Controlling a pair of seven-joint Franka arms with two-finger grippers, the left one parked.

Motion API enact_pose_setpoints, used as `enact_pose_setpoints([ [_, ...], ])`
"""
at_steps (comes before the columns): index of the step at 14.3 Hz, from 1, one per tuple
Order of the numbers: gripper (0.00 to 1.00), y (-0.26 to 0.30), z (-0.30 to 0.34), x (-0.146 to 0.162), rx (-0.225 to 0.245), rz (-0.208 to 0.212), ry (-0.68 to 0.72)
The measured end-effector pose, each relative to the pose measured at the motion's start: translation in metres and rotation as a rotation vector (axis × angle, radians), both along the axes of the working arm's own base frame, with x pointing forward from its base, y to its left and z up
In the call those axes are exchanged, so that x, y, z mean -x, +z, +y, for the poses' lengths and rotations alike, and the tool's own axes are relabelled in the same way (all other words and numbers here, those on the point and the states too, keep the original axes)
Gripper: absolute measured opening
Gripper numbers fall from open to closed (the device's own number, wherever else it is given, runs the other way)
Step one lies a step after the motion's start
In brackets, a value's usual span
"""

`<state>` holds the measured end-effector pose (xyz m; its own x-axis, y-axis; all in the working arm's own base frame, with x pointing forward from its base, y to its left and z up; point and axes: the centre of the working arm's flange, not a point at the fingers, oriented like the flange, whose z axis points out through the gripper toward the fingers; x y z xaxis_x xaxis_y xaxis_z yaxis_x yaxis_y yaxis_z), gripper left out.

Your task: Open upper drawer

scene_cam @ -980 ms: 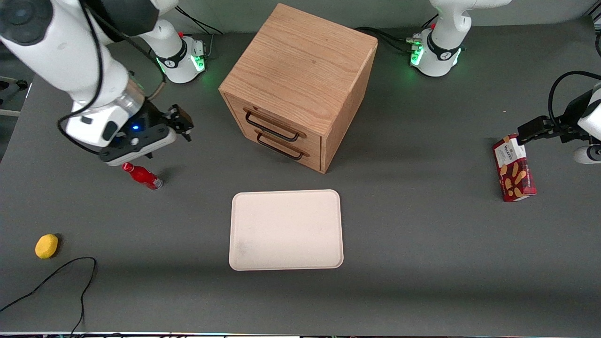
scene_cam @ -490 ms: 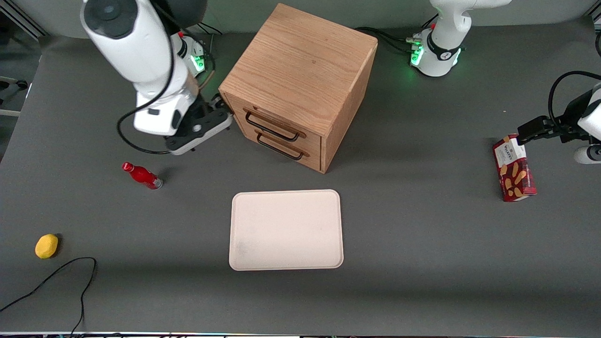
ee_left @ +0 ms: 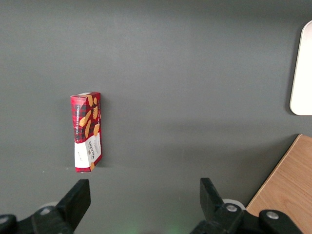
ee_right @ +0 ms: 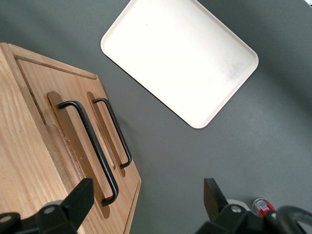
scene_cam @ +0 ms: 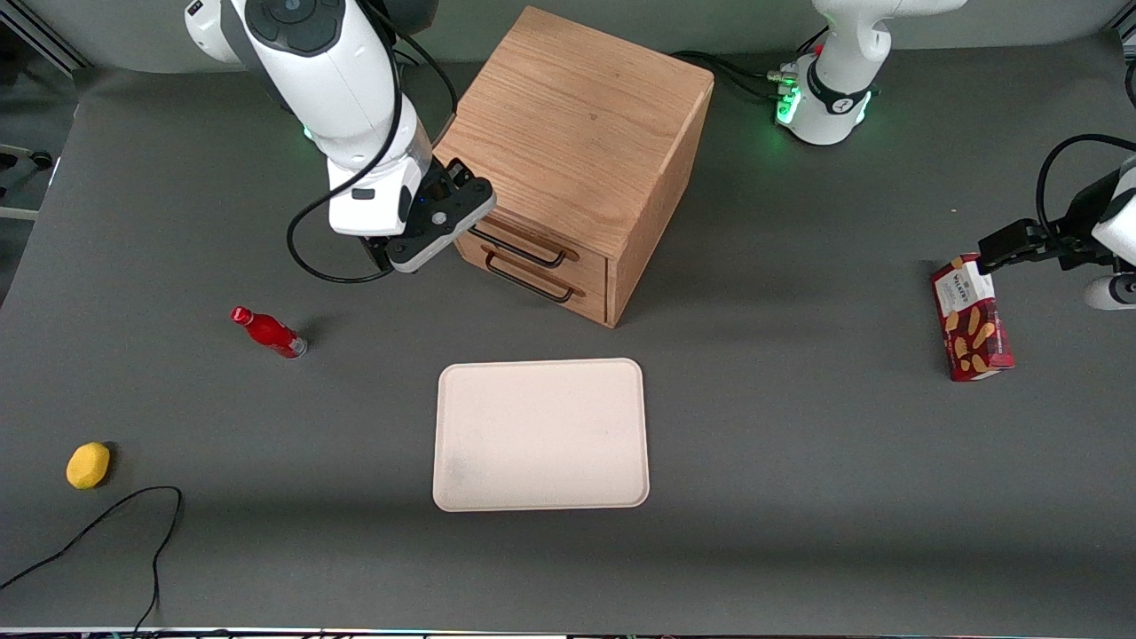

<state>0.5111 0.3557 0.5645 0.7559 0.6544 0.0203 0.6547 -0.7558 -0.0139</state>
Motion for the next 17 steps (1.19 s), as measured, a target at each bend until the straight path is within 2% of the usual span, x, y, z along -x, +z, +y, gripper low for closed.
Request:
enact_pose_setpoints([
  [10, 1.00, -0.013, 0.018, 0.010, -0.004, -0.005, 0.183],
  [17, 1.00, -0.021, 0.011, 0.007, -0.099, 0.062, 0.205],
])
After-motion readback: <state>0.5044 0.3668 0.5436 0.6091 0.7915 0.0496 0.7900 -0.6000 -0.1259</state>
